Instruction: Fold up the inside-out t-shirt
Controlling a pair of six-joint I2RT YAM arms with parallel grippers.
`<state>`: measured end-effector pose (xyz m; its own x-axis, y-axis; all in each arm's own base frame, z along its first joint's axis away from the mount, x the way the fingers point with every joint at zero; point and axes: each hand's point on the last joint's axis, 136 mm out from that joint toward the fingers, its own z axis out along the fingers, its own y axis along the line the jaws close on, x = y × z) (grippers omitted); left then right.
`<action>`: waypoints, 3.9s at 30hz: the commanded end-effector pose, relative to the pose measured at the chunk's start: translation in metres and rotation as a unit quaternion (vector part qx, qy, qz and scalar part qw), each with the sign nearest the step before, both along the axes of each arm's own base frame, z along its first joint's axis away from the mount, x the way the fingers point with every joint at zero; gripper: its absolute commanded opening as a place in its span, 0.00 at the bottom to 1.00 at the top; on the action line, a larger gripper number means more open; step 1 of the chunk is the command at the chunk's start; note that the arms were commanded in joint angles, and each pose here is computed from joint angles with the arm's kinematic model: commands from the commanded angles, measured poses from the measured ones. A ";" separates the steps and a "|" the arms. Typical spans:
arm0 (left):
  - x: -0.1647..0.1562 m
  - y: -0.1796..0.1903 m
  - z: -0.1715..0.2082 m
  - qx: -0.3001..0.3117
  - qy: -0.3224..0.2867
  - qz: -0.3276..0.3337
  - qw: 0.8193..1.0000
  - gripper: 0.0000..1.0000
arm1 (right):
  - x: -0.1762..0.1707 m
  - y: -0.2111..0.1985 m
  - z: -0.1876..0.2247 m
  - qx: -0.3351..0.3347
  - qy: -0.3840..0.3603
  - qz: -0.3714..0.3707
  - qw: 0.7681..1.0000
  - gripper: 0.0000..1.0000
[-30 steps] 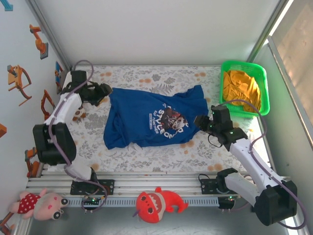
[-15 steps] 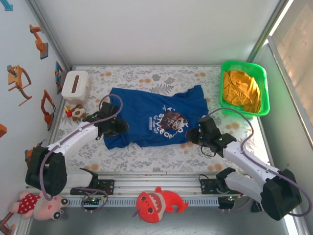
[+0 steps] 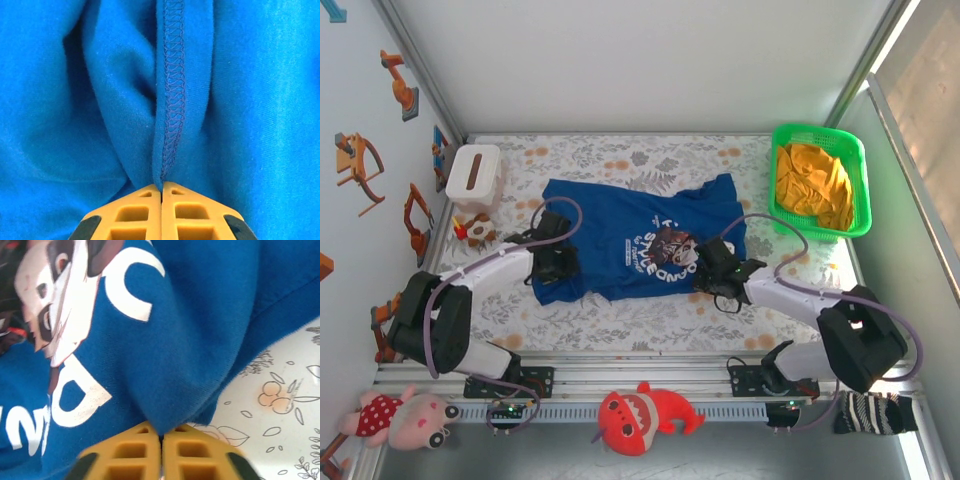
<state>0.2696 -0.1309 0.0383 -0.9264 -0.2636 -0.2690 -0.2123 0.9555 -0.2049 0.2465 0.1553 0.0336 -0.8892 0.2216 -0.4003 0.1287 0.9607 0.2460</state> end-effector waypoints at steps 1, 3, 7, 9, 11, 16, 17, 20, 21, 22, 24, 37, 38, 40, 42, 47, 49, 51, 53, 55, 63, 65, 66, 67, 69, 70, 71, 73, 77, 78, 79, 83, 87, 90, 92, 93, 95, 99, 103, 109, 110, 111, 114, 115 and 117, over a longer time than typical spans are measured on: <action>0.024 0.001 0.034 0.004 -0.042 -0.009 0.999 0.00 | 0.021 -0.011 0.036 -0.023 -0.065 -0.027 0.997 0.00; 0.035 0.008 0.063 -0.016 -0.069 -0.004 0.997 0.00 | 0.026 -0.021 0.067 -0.025 -0.098 -0.033 0.994 0.00; 0.059 0.034 0.114 -0.085 -0.115 0.032 0.989 0.00 | 0.031 -0.039 0.128 -0.001 -0.155 -0.044 0.987 0.00; 0.071 0.046 0.128 -0.113 -0.123 0.046 0.985 0.00 | 0.032 -0.046 0.146 0.006 -0.166 -0.042 0.985 0.00; 0.080 0.052 0.131 -0.127 -0.122 0.048 0.983 0.00 | 0.032 -0.046 0.152 0.007 -0.167 -0.037 0.985 0.00; 0.098 0.062 0.107 -0.147 -0.089 0.060 0.983 0.24 | 0.032 -0.041 0.129 0.007 -0.141 -0.032 0.990 0.00; 0.099 0.064 0.100 -0.147 -0.078 0.063 0.984 0.38 | 0.032 -0.042 0.123 0.004 -0.137 -0.034 0.990 0.00; 0.089 0.066 0.079 -0.141 -0.053 0.071 0.986 0.55 | 0.029 -0.045 0.109 -0.003 -0.126 -0.039 0.991 0.00; 0.083 0.066 0.074 -0.140 -0.049 0.073 0.986 0.57 | 0.028 -0.046 0.107 -0.004 -0.125 -0.038 0.991 0.00; 0.076 0.065 0.069 -0.138 -0.048 0.076 0.986 0.58 | 0.027 -0.046 0.105 -0.004 -0.123 -0.038 0.992 0.00; 0.060 0.062 0.061 -0.123 -0.047 0.075 0.988 0.58 | 0.026 -0.047 0.103 -0.005 -0.123 -0.038 0.992 0.00; 0.045 0.063 0.032 0.041 -0.051 0.059 0.996 0.59 | 0.032 -0.045 0.113 -0.003 -0.130 -0.033 0.991 0.00; 0.054 0.062 0.034 0.046 -0.053 0.056 0.996 0.59 | 0.032 -0.045 0.113 -0.003 -0.130 -0.033 0.991 0.00; 0.071 0.060 0.036 0.055 -0.054 0.052 0.996 0.59 | 0.031 -0.046 0.114 -0.003 -0.130 -0.033 0.991 0.00; 0.086 0.056 0.037 0.062 -0.056 0.042 0.996 0.59 | 0.031 -0.045 0.114 -0.002 -0.131 -0.033 0.991 0.00; 0.109 0.049 0.028 0.089 -0.045 0.014 0.995 0.59 | 0.031 -0.046 0.115 -0.001 -0.131 -0.036 0.991 0.00; 0.110 0.046 0.023 0.097 -0.041 0.001 0.994 0.59 | 0.031 -0.046 0.115 -0.001 -0.132 -0.036 0.991 0.00; 0.110 0.042 0.020 0.103 -0.043 -0.009 0.994 0.59 | 0.032 -0.046 0.115 -0.002 -0.131 -0.037 0.991 0.00; 0.108 0.038 0.018 0.104 -0.047 -0.014 0.993 0.59 | 0.032 -0.046 0.115 -0.002 -0.131 -0.036 0.991 0.00; 0.106 0.035 0.017 0.104 -0.054 -0.016 0.993 0.59 | 0.032 -0.045 0.114 -0.003 -0.130 -0.035 0.991 0.00; 0.103 0.038 0.007 0.123 -0.045 -0.014 0.991 0.53 | 0.032 -0.046 0.118 0.001 -0.134 -0.036 0.990 0.00; 0.102 0.040 0.005 0.129 -0.043 -0.014 0.991 0.43 | 0.032 -0.046 0.119 0.001 -0.136 -0.037 0.990 0.00; 0.102 0.041 0.005 0.132 -0.043 -0.014 0.990 0.37 | 0.032 -0.047 0.120 0.000 -0.136 -0.037 0.990 0.00; 0.102 0.043 0.005 0.136 -0.042 -0.013 0.990 0.31 | 0.032 -0.047 0.121 0.000 -0.137 -0.037 0.990 0.00; 0.102 0.044 0.006 0.141 -0.044 -0.013 0.989 0.18 | 0.033 -0.048 0.123 -0.001 -0.139 -0.038 0.990 0.00; 0.103 0.045 0.006 0.142 -0.044 -0.013 0.989 0.12 | 0.033 -0.049 0.124 -0.002 -0.140 -0.039 0.989 0.00; 0.104 0.045 0.008 0.143 -0.045 -0.014 0.989 0.05 | 0.034 -0.050 0.125 -0.002 -0.142 -0.041 0.989 0.00; 0.105 0.046 0.011 0.141 -0.048 -0.015 0.989 0.00 | 0.035 -0.052 0.130 -0.001 -0.145 -0.044 0.988 0.00; 0.114 0.050 0.040 0.115 -0.072 -0.006 0.991 0.00 | 0.041 -0.062 0.143 0.005 -0.154 -0.056 0.986 0.00; 0.118 0.049 0.054 0.091 -0.085 -0.002 0.992 0.00 | 0.043 -0.065 0.149 0.010 -0.159 -0.061 0.985 0.00; 0.122 0.048 0.072 0.063 -0.101 0.005 0.993 0.00 | 0.046 -0.069 0.156 0.014 -0.165 -0.064 0.984 0.00; 0.132 0.040 0.144 -0.075 -0.163 0.015 0.984 0.00 | 0.056 -0.077 0.193 0.029 -0.192 -0.067 0.979 0.00; 0.125 0.022 0.214 -0.214 -0.208 -0.007 0.954 0.00 | 0.053 -0.074 0.232 0.039 -0.220 -0.043 0.974 0.00; 0.110 0.012 0.248 -0.277 -0.228 -0.017 0.933 0.00 | 0.043 -0.073 0.251 0.053 -0.236 -0.034 0.970 0.00; 0.100 0.009 0.262 -0.301 -0.236 -0.018 0.924 0.00 | 0.035 -0.073 0.260 0.061 -0.245 -0.032 0.967 0.00; 0.096 0.008 0.267 -0.311 -0.239 -0.013 0.920 0.00 | 0.030 -0.074 0.264 0.066 -0.250 -0.030 0.965 0.00; 0.087 0.008 0.278 -0.328 -0.245 -0.004 0.912 0.00 | 0.022 -0.075 0.272 0.072 -0.258 -0.029 0.963 0.00; 0.078 0.012 0.297 -0.351 -0.249 0.020 0.902 0.00 | 0.015 -0.077 0.283 0.072 -0.264 -0.025 0.961 0.00; 0.091 0.023 0.298 -0.347 -0.250 0.047 0.903 0.00 | 0.030 -0.079 0.285 0.045 -0.260 -0.025 0.964 0.00; 0.151 0.033 0.244 -0.318 -0.202 0.069 0.924 0.00 | 0.099 -0.079 0.243 0.007 -0.199 -0.025 0.980 0.00; 0.162 0.035 0.231 -0.312 -0.190 0.076 0.928 0.00 | 0.110 -0.080 0.237 0.007 -0.191 -0.029 0.981 0.00; 0.175 0.034 0.221 -0.311 -0.186 0.073 0.929 0.00 | 0.123 -0.082 0.231 0.007 -0.182 -0.033 0.983 0.00; 0.210 0.036 0.190 -0.301 -0.166 0.077 0.936 0.00 | 0.156 -0.081 0.221 0.008 -0.167 -0.027 0.986 0.00; 0.220 0.035 0.183 -0.300 -0.163 0.075 0.937 0.06 | 0.163 -0.078 0.218 0.008 -0.163 -0.016 0.986 0.13; 0.232 0.036 0.174 -0.296 -0.165 0.071 0.938 0.32 | 0.166 -0.074 0.218 0.014 -0.158 -0.007 0.987 0.35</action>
<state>0.4852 -0.0986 0.1968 -0.7779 -0.5855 -0.2282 -0.2291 0.6024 -0.7646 0.4008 0.0735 0.2163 -0.7622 0.2813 -0.5831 0.1411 0.9512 0.2745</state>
